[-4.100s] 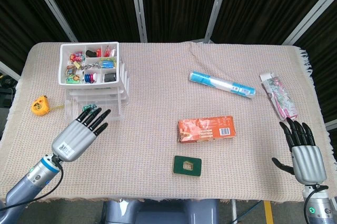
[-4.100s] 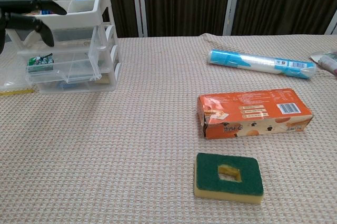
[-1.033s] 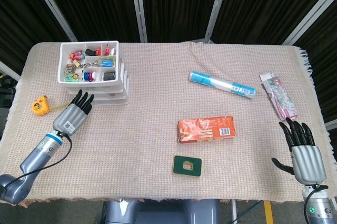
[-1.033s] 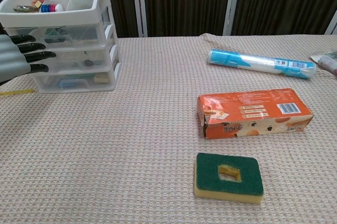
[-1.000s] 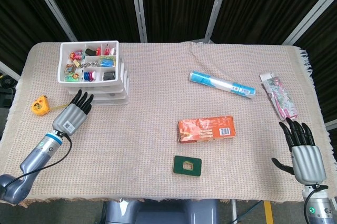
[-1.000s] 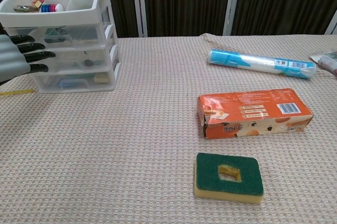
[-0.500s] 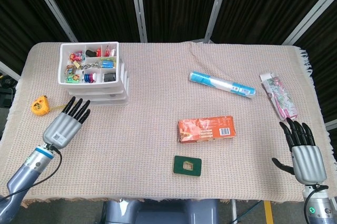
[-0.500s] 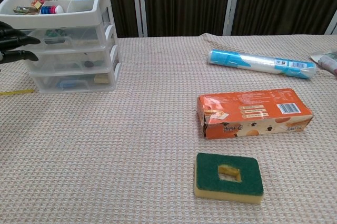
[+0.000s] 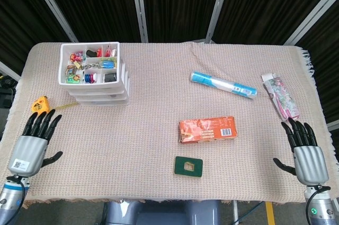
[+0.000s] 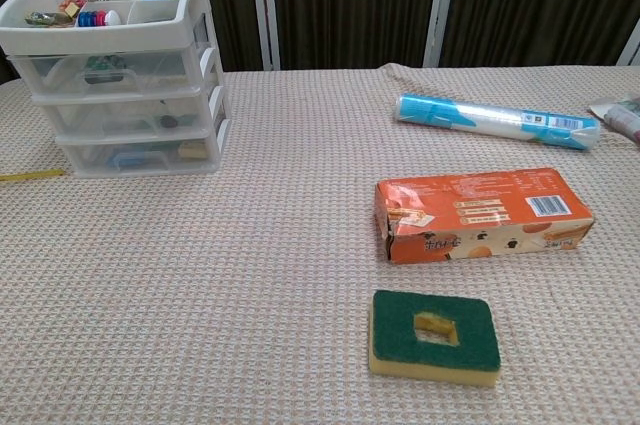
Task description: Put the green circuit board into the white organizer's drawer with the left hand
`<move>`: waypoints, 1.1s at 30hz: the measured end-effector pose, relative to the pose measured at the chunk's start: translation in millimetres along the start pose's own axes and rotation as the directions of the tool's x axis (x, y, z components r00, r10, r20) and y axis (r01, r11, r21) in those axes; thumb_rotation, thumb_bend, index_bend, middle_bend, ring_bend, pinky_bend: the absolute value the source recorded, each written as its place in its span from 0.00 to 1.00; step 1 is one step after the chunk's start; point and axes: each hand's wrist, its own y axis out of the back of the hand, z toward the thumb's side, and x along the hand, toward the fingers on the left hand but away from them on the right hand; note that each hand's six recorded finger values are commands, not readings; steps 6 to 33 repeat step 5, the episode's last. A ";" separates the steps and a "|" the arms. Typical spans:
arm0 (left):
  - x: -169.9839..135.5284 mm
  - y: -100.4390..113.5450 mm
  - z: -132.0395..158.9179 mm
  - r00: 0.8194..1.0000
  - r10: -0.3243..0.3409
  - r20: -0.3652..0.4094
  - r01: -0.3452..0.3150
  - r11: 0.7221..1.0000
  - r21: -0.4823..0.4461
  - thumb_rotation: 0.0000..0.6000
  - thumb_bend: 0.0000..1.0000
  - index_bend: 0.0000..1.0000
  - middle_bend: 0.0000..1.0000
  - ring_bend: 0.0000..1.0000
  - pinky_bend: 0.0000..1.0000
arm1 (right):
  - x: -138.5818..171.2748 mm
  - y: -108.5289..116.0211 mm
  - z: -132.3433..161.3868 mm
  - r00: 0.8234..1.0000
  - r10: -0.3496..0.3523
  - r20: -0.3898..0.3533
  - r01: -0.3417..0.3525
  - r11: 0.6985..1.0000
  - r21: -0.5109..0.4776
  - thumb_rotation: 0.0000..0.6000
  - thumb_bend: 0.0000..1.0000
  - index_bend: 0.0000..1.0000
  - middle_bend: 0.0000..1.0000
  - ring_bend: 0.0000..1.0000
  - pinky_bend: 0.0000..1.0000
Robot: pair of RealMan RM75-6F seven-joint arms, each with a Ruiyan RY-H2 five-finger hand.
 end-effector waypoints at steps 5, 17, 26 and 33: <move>-18.8 -10.4 -18.5 0.998 -0.020 -0.055 0.020 1.000 -0.005 1.00 0.02 0.00 0.00 0.00 0.00 | -0.6 0.3 1.1 1.000 -0.003 -0.003 0.003 1.000 -0.005 1.00 0.00 0.07 0.00 0.00 0.00; -18.8 -10.4 -18.5 0.998 -0.020 -0.055 0.020 1.000 -0.005 1.00 0.02 0.00 0.00 0.00 0.00 | -0.6 0.3 1.1 1.000 -0.003 -0.003 0.003 1.000 -0.005 1.00 0.00 0.07 0.00 0.00 0.00; -18.8 -10.4 -18.5 0.998 -0.020 -0.055 0.020 1.000 -0.005 1.00 0.02 0.00 0.00 0.00 0.00 | -0.6 0.3 1.1 1.000 -0.003 -0.003 0.003 1.000 -0.005 1.00 0.00 0.07 0.00 0.00 0.00; -18.8 -10.4 -18.5 0.998 -0.020 -0.055 0.020 1.000 -0.005 1.00 0.02 0.00 0.00 0.00 0.00 | -0.6 0.3 1.1 1.000 -0.003 -0.003 0.003 1.000 -0.005 1.00 0.00 0.07 0.00 0.00 0.00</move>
